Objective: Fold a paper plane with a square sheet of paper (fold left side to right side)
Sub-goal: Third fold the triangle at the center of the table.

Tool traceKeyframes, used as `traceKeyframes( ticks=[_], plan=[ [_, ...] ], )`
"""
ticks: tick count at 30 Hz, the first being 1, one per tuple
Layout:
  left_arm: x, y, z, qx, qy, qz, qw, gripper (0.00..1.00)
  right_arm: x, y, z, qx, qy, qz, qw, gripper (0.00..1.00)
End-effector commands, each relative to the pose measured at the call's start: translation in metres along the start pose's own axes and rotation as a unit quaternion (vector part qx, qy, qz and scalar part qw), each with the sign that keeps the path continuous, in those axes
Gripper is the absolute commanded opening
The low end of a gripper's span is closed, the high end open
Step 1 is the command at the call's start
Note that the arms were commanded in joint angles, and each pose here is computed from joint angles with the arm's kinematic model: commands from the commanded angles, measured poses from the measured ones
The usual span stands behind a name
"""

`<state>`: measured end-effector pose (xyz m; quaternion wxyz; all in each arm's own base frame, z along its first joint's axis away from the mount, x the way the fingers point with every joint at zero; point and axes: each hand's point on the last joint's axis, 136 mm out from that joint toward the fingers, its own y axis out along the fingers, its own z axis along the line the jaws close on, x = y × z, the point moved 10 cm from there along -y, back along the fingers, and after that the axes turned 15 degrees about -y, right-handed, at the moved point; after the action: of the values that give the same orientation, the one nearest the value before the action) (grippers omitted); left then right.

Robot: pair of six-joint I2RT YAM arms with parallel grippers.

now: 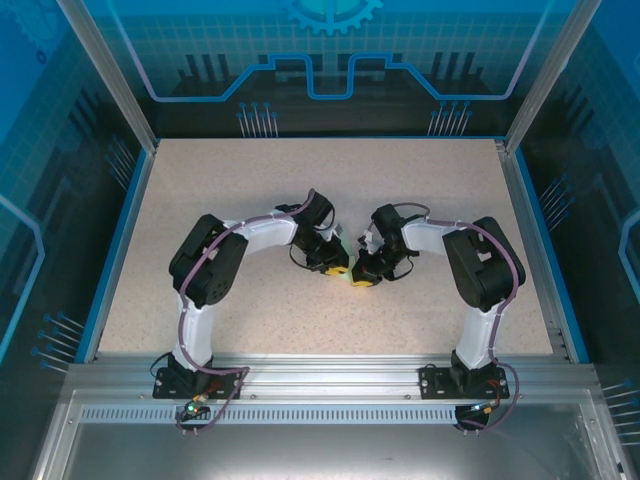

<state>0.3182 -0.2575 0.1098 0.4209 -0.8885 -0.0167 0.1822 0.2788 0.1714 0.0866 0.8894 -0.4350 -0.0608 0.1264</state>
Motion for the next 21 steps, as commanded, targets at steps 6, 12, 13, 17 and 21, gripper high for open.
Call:
traceKeyframes(
  ticks=[6, 12, 13, 17, 21],
  plan=[
    [0.009, 0.019, 0.014, 0.044, -0.021, -0.003, 0.999, 0.19, -0.023, 0.017, -0.034, -0.09, 0.055, 0.055, 0.993, 0.05],
    [0.013, 0.021, 0.035, 0.105, -0.03, -0.019, 0.994, 0.18, -0.026, 0.017, -0.036, -0.104, 0.059, 0.061, 0.991, 0.05],
    [0.014, 0.02, 0.041, 0.114, -0.034, -0.024, 0.993, 0.18, -0.027, 0.017, -0.037, -0.105, 0.06, 0.062, 0.991, 0.05],
    [0.02, 0.006, 0.061, 0.127, -0.051, -0.038, 0.99, 0.18, -0.029, 0.017, -0.038, -0.112, 0.063, 0.064, 0.99, 0.05],
    [0.028, -0.017, 0.079, 0.139, -0.059, -0.059, 0.987, 0.18, -0.03, 0.018, -0.039, -0.113, 0.065, 0.065, 0.989, 0.05]
  ],
)
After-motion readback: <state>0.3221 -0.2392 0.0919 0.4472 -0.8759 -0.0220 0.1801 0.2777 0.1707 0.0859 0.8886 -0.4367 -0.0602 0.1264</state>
